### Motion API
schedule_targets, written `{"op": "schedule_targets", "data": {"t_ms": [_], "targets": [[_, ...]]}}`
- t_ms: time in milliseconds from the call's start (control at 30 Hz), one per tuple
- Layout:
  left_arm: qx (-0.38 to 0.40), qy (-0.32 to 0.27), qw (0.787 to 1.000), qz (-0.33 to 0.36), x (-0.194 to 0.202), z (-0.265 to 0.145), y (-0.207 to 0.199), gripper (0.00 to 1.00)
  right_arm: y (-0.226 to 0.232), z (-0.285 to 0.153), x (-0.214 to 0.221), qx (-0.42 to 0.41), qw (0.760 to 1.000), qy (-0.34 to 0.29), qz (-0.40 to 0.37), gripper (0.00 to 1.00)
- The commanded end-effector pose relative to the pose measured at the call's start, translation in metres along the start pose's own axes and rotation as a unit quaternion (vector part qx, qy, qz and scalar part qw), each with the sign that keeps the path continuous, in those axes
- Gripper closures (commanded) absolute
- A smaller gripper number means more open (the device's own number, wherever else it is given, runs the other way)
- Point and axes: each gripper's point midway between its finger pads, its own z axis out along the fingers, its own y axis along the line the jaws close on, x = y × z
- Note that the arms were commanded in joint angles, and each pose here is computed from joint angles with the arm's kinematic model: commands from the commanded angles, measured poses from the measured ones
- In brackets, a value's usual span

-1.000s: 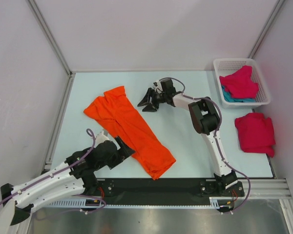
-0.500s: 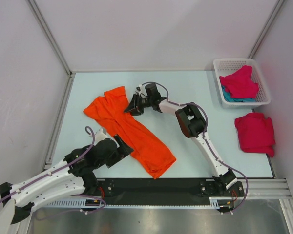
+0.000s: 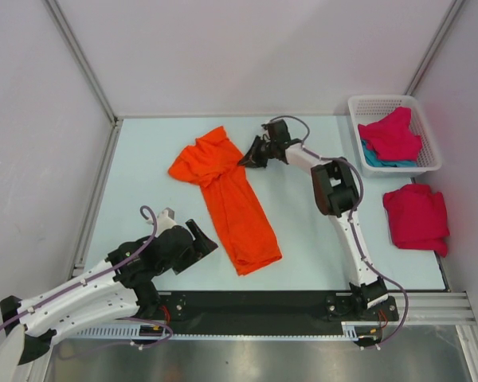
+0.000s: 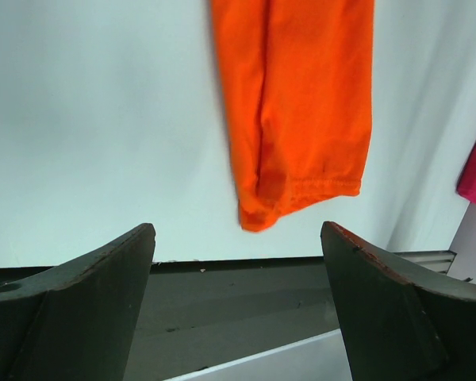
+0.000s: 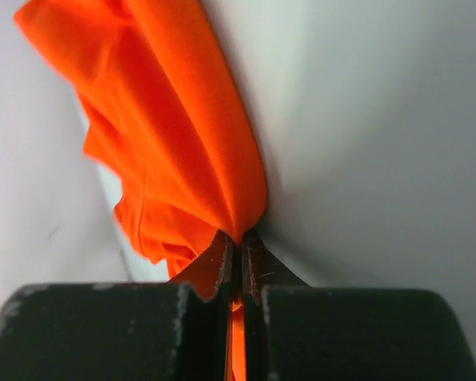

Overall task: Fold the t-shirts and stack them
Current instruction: Rotate the tshirt 90 degrees

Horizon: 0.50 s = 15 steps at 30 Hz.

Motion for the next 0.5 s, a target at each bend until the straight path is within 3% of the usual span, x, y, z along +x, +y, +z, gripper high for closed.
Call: {"op": "schedule_targets", "data": {"t_ms": [0, 67, 167, 367, 467], "targets": [[0.027, -0.014, 1.0, 0.006, -0.009, -0.009, -0.016, 0.1, -0.039, -0.06, -0.057, 0.132, 0.986, -0.105, -0.013, 1.0], [0.027, -0.013, 1.0, 0.008, -0.008, -0.007, -0.016, 0.09, -0.047, -0.065, -0.059, 0.14, 0.985, -0.102, -0.008, 1.0], [0.028, -0.007, 0.999, 0.015, -0.005, -0.003, -0.02, 0.09, -0.054, -0.061, -0.05, 0.134, 0.988, -0.073, -0.01, 0.8], [0.036, 0.003, 0.999, 0.028, 0.001, 0.005, -0.028, 0.1, -0.039, -0.075, -0.052, 0.125, 0.989, -0.064, -0.038, 0.54], [0.043, 0.008, 0.998, 0.033, 0.005, 0.013, -0.032, 0.09, -0.023, -0.097, -0.059, 0.125, 0.987, -0.081, -0.052, 0.5]]}}
